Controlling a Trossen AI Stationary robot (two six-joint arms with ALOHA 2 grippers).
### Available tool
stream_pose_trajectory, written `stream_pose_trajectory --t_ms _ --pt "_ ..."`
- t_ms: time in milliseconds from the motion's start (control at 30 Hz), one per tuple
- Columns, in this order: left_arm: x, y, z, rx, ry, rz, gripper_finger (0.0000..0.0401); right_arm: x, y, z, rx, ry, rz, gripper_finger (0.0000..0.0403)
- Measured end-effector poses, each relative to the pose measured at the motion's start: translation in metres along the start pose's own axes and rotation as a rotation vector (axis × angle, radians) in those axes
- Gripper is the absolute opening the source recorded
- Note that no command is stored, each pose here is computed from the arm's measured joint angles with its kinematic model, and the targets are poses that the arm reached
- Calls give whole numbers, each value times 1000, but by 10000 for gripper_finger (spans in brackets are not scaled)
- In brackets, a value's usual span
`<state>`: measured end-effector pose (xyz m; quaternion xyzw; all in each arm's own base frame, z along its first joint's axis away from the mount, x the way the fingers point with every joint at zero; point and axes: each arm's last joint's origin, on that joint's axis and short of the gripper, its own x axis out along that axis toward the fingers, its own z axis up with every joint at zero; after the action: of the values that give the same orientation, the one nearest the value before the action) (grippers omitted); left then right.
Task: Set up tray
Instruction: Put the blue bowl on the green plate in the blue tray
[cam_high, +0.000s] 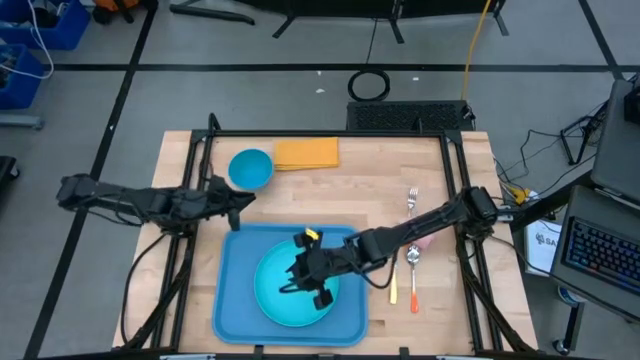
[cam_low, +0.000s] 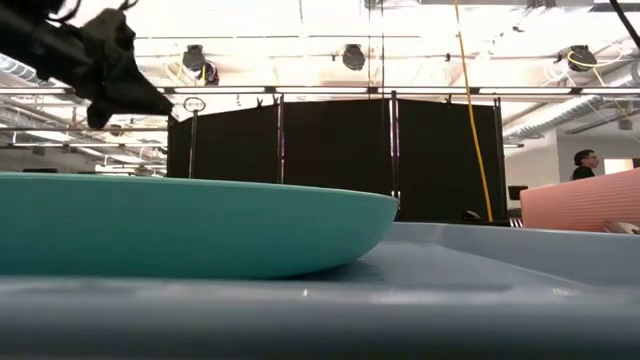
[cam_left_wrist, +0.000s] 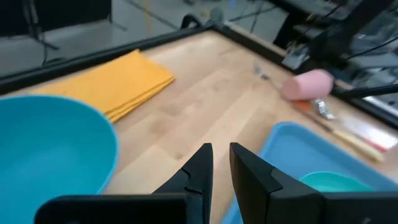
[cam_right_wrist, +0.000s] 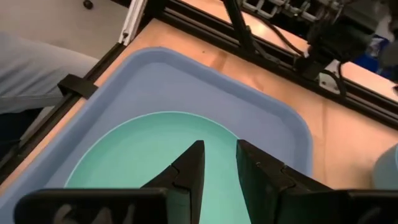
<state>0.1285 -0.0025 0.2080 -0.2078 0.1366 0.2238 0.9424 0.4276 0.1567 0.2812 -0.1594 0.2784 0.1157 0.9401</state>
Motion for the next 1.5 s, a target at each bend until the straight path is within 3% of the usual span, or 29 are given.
stream_pose_trajectory --t_ms 300,533,700,1000,1500 --pt "18 14 8 3 166 99 58 -22 41 -1 -25 -120 -97 82" --pt "26 15 35 23 273 164 75 -52 36 -24 29 -274 -118 87" --pt "40 17 43 57 353 186 128 -77 24 -43 92 -405 -150 102" --pt "69 34 48 55 443 331 212 -96 19 -57 126 -456 -181 111" --pt "92 53 37 111 564 396 230 -95 18 -58 131 -454 -185 112"
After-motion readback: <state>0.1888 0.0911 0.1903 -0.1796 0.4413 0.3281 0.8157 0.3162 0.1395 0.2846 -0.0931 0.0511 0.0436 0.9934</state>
